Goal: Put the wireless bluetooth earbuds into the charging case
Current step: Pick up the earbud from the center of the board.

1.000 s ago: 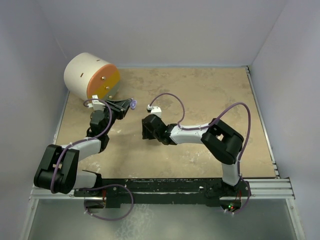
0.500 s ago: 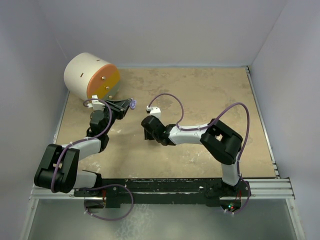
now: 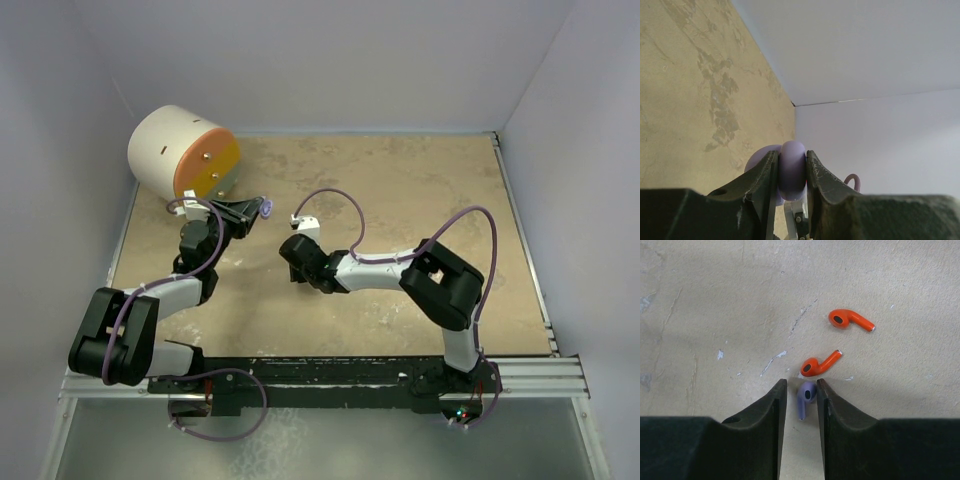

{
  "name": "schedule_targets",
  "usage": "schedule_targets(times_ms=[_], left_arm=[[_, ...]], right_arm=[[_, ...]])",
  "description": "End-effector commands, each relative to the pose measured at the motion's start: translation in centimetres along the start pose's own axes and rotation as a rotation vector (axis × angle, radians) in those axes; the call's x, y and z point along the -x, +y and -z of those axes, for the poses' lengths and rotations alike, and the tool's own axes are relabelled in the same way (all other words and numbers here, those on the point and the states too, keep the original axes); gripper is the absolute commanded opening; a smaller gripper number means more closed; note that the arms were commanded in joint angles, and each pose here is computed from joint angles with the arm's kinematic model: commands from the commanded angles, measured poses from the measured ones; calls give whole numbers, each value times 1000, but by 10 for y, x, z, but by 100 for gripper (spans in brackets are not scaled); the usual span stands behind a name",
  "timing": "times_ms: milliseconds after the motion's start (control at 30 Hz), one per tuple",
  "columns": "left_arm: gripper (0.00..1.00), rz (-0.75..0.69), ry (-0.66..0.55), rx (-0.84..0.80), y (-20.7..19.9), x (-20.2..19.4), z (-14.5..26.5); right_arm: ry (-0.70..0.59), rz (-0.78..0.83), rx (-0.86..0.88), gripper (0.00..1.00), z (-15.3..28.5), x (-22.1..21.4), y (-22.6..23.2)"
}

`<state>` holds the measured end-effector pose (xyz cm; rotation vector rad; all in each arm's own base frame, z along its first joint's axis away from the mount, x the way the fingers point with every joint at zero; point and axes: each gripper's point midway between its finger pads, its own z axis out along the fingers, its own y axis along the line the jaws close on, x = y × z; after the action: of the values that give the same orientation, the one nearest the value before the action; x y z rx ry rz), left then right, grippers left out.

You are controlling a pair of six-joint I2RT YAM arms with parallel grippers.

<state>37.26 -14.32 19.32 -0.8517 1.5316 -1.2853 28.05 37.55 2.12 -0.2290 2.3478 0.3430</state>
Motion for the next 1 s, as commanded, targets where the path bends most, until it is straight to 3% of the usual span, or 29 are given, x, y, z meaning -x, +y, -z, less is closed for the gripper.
schedule_targets(times_ms=[0, 333, 667, 767, 967], left_arm=[[0, -13, -9, -58, -11, 4, 3], [0, -12, -10, -57, -11, 5, 3], [0, -12, -11, -57, -10, 5, 3], [0, -12, -11, -55, -10, 5, 4], [0, -12, -10, -56, -10, 6, 3]], right_arm=[[188, 89, -110, 32, -2, -62, -33], [200, 96, -118, 27, -4, -67, -35], [202, 98, -119, 11, -2, -66, -35], [176, 86, -95, 4, 3, -55, -29], [29, 47, 33, 0, 31, 0, -1]])
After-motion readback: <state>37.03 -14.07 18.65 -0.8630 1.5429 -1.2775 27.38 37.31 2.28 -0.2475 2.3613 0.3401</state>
